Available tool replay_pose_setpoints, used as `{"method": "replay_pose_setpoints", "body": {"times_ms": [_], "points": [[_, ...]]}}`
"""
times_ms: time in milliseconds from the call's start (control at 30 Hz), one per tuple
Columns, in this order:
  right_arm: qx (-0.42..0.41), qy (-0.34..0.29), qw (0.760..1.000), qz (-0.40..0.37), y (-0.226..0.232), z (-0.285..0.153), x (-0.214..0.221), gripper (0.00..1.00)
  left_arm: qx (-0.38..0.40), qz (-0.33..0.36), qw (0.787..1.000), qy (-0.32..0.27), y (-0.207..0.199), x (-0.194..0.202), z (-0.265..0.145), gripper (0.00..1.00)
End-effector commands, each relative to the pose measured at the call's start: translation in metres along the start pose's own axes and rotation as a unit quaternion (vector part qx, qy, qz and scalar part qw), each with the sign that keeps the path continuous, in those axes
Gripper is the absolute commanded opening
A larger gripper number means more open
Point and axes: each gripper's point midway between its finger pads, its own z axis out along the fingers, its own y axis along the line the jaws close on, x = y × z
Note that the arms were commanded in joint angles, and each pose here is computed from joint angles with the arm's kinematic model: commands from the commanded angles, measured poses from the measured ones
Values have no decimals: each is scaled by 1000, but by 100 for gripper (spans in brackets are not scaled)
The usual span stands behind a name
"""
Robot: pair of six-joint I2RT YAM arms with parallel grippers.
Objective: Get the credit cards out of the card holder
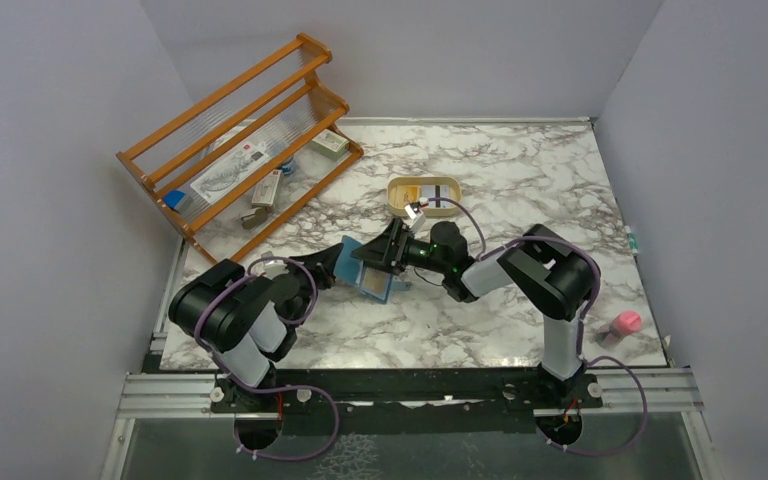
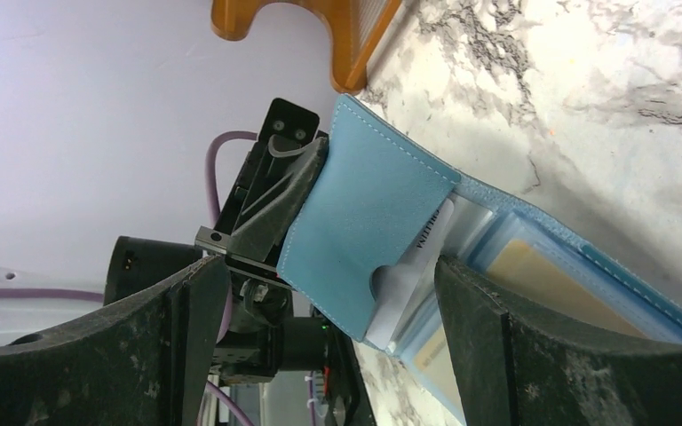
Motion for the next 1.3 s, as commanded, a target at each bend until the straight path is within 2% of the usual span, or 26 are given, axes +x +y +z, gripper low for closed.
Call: {"method": "replay_pose_setpoints", "body": {"times_ms": [0,300,533,767,1267], "points": [[-51,-4,999,-1,22,4,-4,91,162,-43,985,28,-88,15,-13,0],[-107,-11,994,7,39,2,-5,91,187,-57,980,34,-105,19,-13,0],[-178,-12,983,-50,77,-6,-7,90,185,-60,980,25,-103,14,-15,0],[-222,-20,973,-63,92,-19,-4,89,179,-56,982,19,-99,11,-16,0],[-221,9,973,-62,98,12,-1,85,176,-34,983,35,-95,26,-8,0]]}}
